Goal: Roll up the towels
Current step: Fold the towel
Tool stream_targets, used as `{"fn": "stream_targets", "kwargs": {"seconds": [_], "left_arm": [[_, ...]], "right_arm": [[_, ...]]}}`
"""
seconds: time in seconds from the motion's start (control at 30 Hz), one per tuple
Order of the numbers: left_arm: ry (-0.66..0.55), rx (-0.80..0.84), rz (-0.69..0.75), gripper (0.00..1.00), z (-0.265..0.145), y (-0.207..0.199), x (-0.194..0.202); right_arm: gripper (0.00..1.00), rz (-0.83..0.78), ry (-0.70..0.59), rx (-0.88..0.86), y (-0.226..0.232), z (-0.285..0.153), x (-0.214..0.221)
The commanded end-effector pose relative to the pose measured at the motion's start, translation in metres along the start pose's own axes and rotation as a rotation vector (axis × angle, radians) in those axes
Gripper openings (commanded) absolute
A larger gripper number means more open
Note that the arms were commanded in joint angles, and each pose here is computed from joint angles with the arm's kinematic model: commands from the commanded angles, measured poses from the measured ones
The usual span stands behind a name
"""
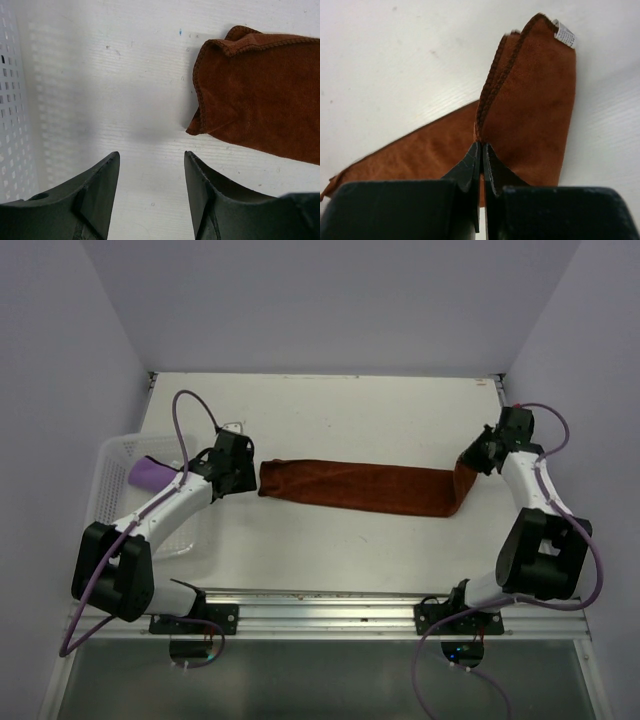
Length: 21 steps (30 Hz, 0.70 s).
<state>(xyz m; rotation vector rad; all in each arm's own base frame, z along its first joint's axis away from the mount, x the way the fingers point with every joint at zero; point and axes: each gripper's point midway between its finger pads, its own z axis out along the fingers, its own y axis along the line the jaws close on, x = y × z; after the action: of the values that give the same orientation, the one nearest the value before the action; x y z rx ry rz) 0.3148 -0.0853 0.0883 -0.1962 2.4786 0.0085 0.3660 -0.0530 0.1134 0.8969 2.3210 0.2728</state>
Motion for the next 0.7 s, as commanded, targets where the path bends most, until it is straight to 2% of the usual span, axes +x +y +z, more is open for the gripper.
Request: {"fn": "stream_targets", "kwargs": {"seconds": [0.0,0.17,0.5,0.67], "left_arm": [[-0.057,0.003,0.007,0.59,-0.009,0.002,-0.017],[-0.06,0.022,0.001,0.66,-0.012,0.003,-0.018],[-0.062,0.056,-0.018,0.67,-0.013,0.003,-0.02],[-0.067,0.067,-0.023,0.67,-0.016,0.003,-0.021]], "right_arm": [[0.0,-0.094,-0.006,-0.117,0.052,-0.013,-0.001],[0.0,-0.129,0.029,-0.186,0.097,-0.013,0.023],[0.0,-0.275,0.054,-0.332,0.224,-0.031,0.073],[0.0,-0.319,0.073,-0.382,0.271,-0.037,0.094]]}}
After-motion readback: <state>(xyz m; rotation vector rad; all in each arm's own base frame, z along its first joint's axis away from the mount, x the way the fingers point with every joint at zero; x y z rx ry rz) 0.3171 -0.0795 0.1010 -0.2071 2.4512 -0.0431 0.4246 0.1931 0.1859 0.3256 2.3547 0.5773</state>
